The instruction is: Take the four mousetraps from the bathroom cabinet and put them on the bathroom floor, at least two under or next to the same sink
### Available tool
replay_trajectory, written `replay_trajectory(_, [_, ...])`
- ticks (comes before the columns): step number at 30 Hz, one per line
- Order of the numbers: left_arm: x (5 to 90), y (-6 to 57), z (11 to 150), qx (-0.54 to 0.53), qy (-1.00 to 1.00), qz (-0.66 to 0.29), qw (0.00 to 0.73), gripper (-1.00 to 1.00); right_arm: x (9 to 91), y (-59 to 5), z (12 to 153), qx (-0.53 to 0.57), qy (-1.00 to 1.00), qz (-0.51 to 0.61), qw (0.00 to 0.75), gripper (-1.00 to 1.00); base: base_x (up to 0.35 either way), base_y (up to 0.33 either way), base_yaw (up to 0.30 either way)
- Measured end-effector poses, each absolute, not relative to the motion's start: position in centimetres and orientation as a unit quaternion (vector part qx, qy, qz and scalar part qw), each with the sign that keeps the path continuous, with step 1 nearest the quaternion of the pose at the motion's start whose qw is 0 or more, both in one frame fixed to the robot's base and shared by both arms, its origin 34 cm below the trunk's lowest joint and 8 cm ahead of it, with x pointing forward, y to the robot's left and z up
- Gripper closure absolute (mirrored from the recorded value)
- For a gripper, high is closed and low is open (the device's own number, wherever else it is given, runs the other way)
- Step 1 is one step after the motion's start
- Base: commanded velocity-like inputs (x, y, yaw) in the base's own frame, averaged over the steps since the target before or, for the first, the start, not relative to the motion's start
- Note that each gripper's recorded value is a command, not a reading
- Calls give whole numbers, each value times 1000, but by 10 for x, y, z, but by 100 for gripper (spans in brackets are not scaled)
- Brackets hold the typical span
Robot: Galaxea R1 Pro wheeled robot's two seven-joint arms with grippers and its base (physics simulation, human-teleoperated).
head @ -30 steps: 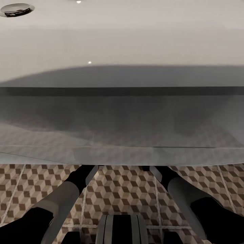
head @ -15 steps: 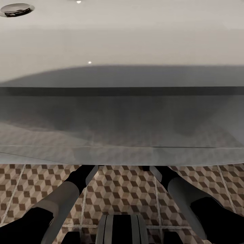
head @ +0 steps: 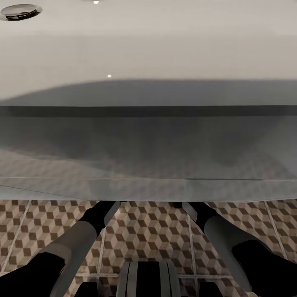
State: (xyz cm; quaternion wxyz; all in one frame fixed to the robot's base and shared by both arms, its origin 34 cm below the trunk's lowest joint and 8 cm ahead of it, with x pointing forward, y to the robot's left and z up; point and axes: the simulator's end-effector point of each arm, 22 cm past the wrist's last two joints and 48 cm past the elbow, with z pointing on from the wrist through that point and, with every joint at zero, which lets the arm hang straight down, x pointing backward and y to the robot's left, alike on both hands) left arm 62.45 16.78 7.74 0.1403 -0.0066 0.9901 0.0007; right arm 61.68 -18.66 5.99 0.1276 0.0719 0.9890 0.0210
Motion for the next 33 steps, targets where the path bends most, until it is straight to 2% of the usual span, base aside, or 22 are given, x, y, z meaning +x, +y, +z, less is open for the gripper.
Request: replay_trajectory(33, [626,167,78,-3,990,1,143,100,617,-187,59,79,988,23,128,100,0,0,7])
